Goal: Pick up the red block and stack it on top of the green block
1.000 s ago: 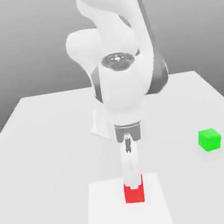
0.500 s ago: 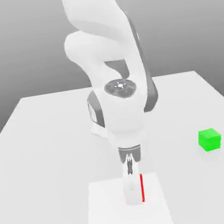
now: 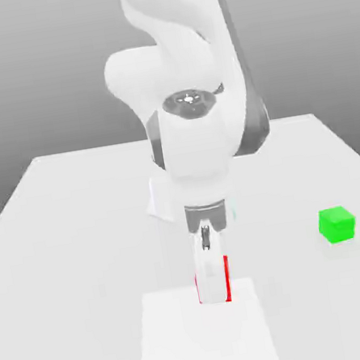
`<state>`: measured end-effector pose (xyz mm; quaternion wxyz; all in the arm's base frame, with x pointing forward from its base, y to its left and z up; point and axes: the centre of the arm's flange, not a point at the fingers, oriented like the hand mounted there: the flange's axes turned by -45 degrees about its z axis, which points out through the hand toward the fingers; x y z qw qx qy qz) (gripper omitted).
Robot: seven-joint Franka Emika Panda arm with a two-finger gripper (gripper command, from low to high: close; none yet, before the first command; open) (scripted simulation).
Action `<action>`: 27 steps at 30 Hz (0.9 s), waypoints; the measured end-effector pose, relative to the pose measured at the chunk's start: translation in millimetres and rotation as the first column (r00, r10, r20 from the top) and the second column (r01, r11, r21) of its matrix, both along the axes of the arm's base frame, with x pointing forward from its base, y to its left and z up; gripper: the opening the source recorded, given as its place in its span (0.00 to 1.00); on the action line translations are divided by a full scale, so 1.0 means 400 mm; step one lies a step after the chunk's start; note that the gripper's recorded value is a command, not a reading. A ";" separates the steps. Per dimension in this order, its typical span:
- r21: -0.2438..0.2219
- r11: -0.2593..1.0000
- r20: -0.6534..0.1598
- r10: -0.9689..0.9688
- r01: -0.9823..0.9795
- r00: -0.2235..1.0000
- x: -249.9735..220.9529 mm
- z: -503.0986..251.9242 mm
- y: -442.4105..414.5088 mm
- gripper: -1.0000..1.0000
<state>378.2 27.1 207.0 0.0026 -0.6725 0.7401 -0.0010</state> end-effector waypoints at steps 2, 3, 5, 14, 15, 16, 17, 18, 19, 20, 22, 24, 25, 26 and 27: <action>-0.004 1.000 -0.002 0.007 -0.007 1.000 -0.005 0.017 0.019 0.00; -0.006 0.997 -0.002 0.071 -0.071 0.997 -0.015 0.025 0.088 0.00; -0.009 0.987 -0.002 0.159 -0.159 0.987 -0.040 0.040 0.190 0.00; -0.011 0.901 -0.003 0.434 -0.434 0.901 -0.228 0.089 0.509 0.00; -0.010 0.885 -0.003 0.465 -0.465 0.885 -0.259 0.092 0.541 0.00; -0.009 0.868 -0.003 0.497 -0.497 0.868 -0.291 0.094 0.571 0.00; -0.008 0.850 -0.003 0.527 -0.527 0.850 -0.325 0.096 0.599 0.00; -0.006 0.830 -0.003 0.557 -0.557 0.830 -0.360 0.098 0.626 0.00; -0.004 0.809 -0.003 0.588 -0.588 0.809 -0.397 0.099 0.651 0.00; -0.004 0.794 -0.003 0.608 -0.608 0.794 -0.423 0.098 0.668 0.00; -0.004 0.781 0.001 0.624 -0.624 0.781 -0.442 0.089 0.682 0.00; -0.006 0.778 0.004 0.628 -0.628 0.778 -0.445 0.076 0.687 0.00; -0.007 0.777 0.006 0.629 -0.629 0.777 -0.445 0.069 0.688 0.00; -0.008 0.777 0.007 0.630 -0.630 0.777 -0.445 0.061 0.689 0.00; -0.008 0.776 0.008 0.630 -0.630 0.776 -0.444 0.053 0.689 0.00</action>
